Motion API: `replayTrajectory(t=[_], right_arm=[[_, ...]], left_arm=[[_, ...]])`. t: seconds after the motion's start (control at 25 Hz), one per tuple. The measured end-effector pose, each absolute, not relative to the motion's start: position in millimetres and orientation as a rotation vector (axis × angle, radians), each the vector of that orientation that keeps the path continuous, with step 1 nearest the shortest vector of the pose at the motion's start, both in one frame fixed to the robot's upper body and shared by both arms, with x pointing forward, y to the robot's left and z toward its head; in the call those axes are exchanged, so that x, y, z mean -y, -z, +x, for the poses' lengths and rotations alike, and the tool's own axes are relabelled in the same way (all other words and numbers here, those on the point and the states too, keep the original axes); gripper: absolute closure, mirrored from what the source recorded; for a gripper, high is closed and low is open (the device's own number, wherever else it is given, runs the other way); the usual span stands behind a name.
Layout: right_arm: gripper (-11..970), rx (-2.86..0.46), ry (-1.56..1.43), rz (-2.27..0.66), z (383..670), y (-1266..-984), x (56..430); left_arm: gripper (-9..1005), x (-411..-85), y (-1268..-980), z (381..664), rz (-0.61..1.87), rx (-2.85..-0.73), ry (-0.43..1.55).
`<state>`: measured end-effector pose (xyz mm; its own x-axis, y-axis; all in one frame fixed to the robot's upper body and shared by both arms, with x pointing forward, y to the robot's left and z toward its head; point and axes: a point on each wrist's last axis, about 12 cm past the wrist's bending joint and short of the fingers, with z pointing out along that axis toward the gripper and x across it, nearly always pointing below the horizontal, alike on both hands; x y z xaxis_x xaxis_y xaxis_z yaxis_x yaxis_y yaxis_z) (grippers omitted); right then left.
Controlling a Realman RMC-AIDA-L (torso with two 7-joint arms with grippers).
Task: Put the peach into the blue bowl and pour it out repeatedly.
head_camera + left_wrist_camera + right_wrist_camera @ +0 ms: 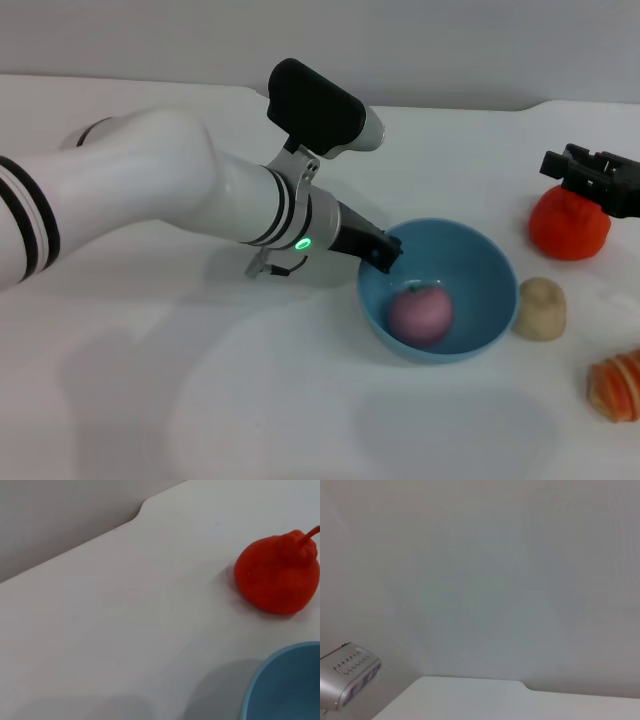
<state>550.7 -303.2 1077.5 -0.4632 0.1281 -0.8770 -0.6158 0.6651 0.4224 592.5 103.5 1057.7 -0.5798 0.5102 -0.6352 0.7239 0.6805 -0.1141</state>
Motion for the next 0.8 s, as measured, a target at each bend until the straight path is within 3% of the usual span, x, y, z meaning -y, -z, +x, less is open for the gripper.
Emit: replayTrajectory(t=[0.32,0.68,0.8], right_arm=[[413,-1.872,-0.922,-0.367,547,-1073,304],[377,-1.841,-0.847,-0.393,541,-1070,312],[365,-1.778,-0.757,-0.401,536,-1066,320]], left_arm=[[996,-105,-1060,590,0.875,-2.314,0.528],[715,-104,-1078,588,0.808,-2.220,0.588],[576,-114,-1090,595,0.626,-2.073,0.534]])
